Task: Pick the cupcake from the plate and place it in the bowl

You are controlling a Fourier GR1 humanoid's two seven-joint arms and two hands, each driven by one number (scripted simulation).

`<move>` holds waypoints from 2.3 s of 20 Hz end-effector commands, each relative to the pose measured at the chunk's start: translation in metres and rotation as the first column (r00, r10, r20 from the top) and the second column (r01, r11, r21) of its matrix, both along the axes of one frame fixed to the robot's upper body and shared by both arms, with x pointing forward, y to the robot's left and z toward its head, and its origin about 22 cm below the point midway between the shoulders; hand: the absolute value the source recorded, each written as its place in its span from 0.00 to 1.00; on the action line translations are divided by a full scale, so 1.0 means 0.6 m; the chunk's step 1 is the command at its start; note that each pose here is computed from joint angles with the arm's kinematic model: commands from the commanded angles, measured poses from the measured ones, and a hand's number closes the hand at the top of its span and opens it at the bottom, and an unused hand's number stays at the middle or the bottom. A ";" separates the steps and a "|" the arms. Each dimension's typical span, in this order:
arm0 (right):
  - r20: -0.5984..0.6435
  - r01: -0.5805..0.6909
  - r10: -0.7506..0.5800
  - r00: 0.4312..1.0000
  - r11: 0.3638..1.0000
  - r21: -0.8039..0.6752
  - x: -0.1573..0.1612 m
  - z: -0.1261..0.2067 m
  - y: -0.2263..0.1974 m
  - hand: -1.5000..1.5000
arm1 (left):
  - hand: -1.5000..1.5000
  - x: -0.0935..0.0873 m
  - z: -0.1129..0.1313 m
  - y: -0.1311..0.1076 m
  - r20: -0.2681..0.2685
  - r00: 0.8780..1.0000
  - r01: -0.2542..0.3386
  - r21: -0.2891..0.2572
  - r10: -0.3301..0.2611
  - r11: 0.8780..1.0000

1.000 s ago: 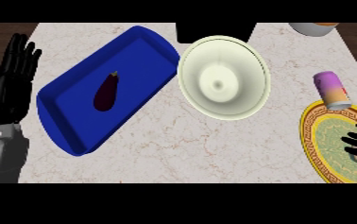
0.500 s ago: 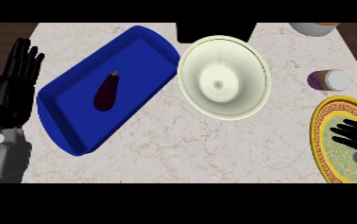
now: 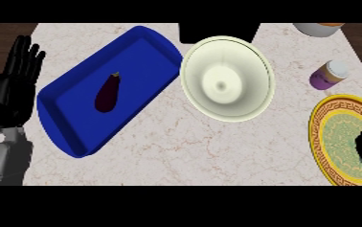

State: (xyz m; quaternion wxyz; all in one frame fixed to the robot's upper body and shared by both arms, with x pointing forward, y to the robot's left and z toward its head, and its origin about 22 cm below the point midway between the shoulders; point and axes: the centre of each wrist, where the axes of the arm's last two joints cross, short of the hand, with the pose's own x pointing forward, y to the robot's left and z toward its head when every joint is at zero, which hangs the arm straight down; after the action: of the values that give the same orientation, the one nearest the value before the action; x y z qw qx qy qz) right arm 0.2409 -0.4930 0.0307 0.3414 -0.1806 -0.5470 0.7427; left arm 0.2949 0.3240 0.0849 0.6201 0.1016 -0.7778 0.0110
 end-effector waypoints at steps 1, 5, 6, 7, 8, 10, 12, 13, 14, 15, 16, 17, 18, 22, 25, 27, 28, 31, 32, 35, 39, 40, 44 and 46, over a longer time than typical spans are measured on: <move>0.046 -0.020 0.018 0.999 0.999 0.034 0.099 0.080 0.011 1.00 | 0.50 0.016 0.011 -0.015 0.008 0.997 0.073 -0.004 -0.073 0.997; 0.080 0.187 -0.184 0.980 0.982 -0.035 0.134 0.135 0.000 1.00 | 0.50 0.036 0.036 -0.070 0.070 0.982 0.174 0.009 -0.174 0.985; 0.094 0.210 -0.206 0.974 0.977 -0.029 0.147 0.149 0.003 1.00 | 0.50 0.038 0.028 -0.072 0.071 0.980 0.186 0.000 -0.185 0.983; 0.082 0.215 -0.211 0.974 0.975 -0.047 0.151 0.156 0.000 1.00 | 0.50 0.041 0.038 -0.076 0.078 0.978 0.192 0.010 -0.192 0.981; 0.098 0.230 -0.227 0.969 0.973 -0.028 0.158 0.163 0.000 1.00 | 0.50 0.042 0.034 -0.076 0.084 0.978 0.189 0.001 -0.189 0.982; 0.108 0.218 -0.216 0.970 0.976 -0.001 0.171 0.186 -0.001 1.00 | 0.50 0.045 0.038 -0.079 0.071 0.979 0.193 0.000 -0.193 0.981; 0.121 0.215 -0.215 0.969 0.977 0.008 0.183 0.196 0.005 1.00 | 0.50 0.049 0.041 -0.079 0.073 0.978 0.197 0.019 -0.198 0.980; 0.141 0.218 -0.221 0.965 0.975 0.035 0.190 0.218 0.004 1.00 | 0.50 0.048 0.038 -0.085 0.073 0.977 0.198 0.008 -0.198 0.980; 0.165 0.217 -0.220 0.961 0.976 0.033 0.190 0.225 -0.001 1.00 | 0.50 0.052 0.035 -0.082 0.071 0.981 0.179 0.005 -0.179 0.984; 0.200 0.217 -0.227 0.953 0.974 0.069 0.196 0.220 0.005 1.00 | 0.50 0.052 0.033 -0.091 0.076 0.980 0.186 0.010 -0.186 0.983; 0.221 0.227 -0.243 0.944 0.969 0.095 0.202 0.248 0.003 1.00 | 0.50 0.047 0.026 -0.079 0.059 0.984 0.170 0.000 -0.170 0.985; 0.226 0.231 -0.252 0.941 0.966 0.116 0.200 0.253 -0.003 1.00 | 0.50 0.048 0.035 -0.083 0.066 0.980 0.189 0.008 -0.189 0.982; 0.249 0.227 -0.254 0.935 0.965 0.131 0.208 0.273 0.001 1.00 | 0.50 0.052 0.032 -0.082 0.070 0.982 0.174 0.011 -0.174 0.985; 0.235 0.133 -0.194 0.952 0.958 0.254 0.216 0.304 0.001 1.00 | 0.50 0.048 0.028 -0.079 0.055 0.985 0.165 0.003 -0.165 0.986; 0.251 0.043 -0.137 0.958 0.937 0.347 0.232 0.338 0.018 1.00 | 0.50 0.053 0.030 -0.077 0.048 0.988 0.150 -0.003 -0.149 0.989; 0.279 0.016 -0.129 0.952 0.927 0.374 0.225 0.368 0.006 1.00 | 0.50 0.049 0.030 -0.062 0.052 0.989 0.136 0.013 -0.136 0.991; 0.288 -0.030 -0.097 0.953 0.913 0.407 0.234 0.361 0.018 1.00 | 0.50 0.049 0.026 -0.064 0.043 0.989 0.139 -0.003 -0.139 0.990; 0.253 -0.074 -0.061 0.966 0.867 0.492 0.245 0.381 0.032 1.00 | 0.50 0.046 0.016 -0.061 0.031 0.991 0.128 -0.008 -0.128 0.992; 0.252 -0.098 -0.043 0.967 0.848 0.521 0.253 0.392 0.042 1.00 | 0.50 0.052 0.027 -0.070 0.030 0.990 0.136 -0.001 -0.136 0.991; 0.175 -0.102 -0.004 0.985 0.800 0.592 0.274 0.397 0.072 1.00 | 0.50 0.049 0.022 -0.061 0.030 0.992 0.124 0.017 -0.124 0.992; 0.099 -0.107 0.058 0.993 0.782 0.614 0.290 0.395 0.098 1.00 | 0.50 0.049 0.022 -0.046 0.032 0.994 0.101 0.007 -0.101 0.995; 0.084 -0.101 0.063 0.994 0.784 0.612 0.293 0.408 0.106 1.00 | 0.50 0.042 0.007 -0.053 0.024 0.995 0.102 -0.004 -0.102 0.995; 0.030 -0.123 0.132 0.991 0.785 0.607 0.318 0.422 0.157 1.00 | 0.50 0.034 0.005 -0.030 0.017 0.996 0.090 0.010 -0.090 0.996; 0.022 -0.137 0.155 0.988 0.789 0.599 0.323 0.432 0.171 1.00 | 0.50 0.034 -0.004 -0.036 0.001 0.997 0.073 0.010 -0.073 0.997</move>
State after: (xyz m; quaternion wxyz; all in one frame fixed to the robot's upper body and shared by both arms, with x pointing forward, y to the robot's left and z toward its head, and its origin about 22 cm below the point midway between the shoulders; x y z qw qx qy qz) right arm 0.4301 -0.4019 0.2773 0.3389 -0.1827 -0.7532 0.5334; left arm 0.3187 0.2974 0.0879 0.6143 0.0676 -0.7860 -0.0169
